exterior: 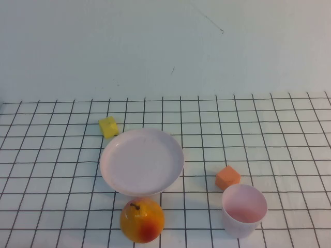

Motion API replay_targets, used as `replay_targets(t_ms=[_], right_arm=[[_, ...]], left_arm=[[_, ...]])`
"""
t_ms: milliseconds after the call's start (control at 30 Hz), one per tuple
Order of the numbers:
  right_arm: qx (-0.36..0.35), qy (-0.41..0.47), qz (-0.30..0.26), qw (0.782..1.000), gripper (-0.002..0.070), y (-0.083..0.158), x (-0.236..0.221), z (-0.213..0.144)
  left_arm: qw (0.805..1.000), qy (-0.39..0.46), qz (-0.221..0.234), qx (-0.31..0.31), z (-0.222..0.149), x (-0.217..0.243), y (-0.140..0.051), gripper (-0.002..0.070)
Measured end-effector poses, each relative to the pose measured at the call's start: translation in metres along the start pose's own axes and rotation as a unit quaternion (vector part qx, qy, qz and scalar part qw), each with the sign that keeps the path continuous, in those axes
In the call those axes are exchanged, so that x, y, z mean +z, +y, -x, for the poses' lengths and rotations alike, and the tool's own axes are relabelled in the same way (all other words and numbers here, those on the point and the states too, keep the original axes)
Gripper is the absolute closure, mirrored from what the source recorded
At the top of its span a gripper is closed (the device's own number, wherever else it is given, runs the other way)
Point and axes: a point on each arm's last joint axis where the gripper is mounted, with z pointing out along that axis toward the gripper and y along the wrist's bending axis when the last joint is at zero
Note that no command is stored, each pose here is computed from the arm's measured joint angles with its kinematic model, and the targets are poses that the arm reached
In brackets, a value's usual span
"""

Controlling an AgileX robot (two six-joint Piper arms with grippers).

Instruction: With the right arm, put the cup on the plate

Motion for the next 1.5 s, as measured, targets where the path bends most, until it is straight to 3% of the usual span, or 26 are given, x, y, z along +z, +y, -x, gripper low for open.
replay_targets(t_ms=[433,833,1167,1300,1500], right_arm=[[-0.008,-0.005,-0.003,1.0,0.0678,-0.001,0.0,0.001],[-0.014,-0.103,-0.009,0.994,0.0678,-0.001,-0.002,0.019],[-0.019,-0.125,-0.011,0.992,0.0678,-0.002,-0.003,0.023],[-0.019,-0.184,-0.013,0.983,0.0678,-0.002,-0.006,0.033],[-0.006,-0.325,-0.012,0.946,0.0678,-0.002,-0.019,0.056]], left_arm=[[1.0,0.0,0.0,0.0,0.0,0.0,0.0,0.0678],[1.0,0.0,0.0,0.0,0.0,0.0,0.0,0.0678],[1.0,0.0,0.0,0.0,0.0,0.0,0.0,0.0678],[1.0,0.0,0.0,0.0,0.0,0.0,0.0,0.0678],[1.0,0.0,0.0,0.0,0.0,0.0,0.0,0.0678]])
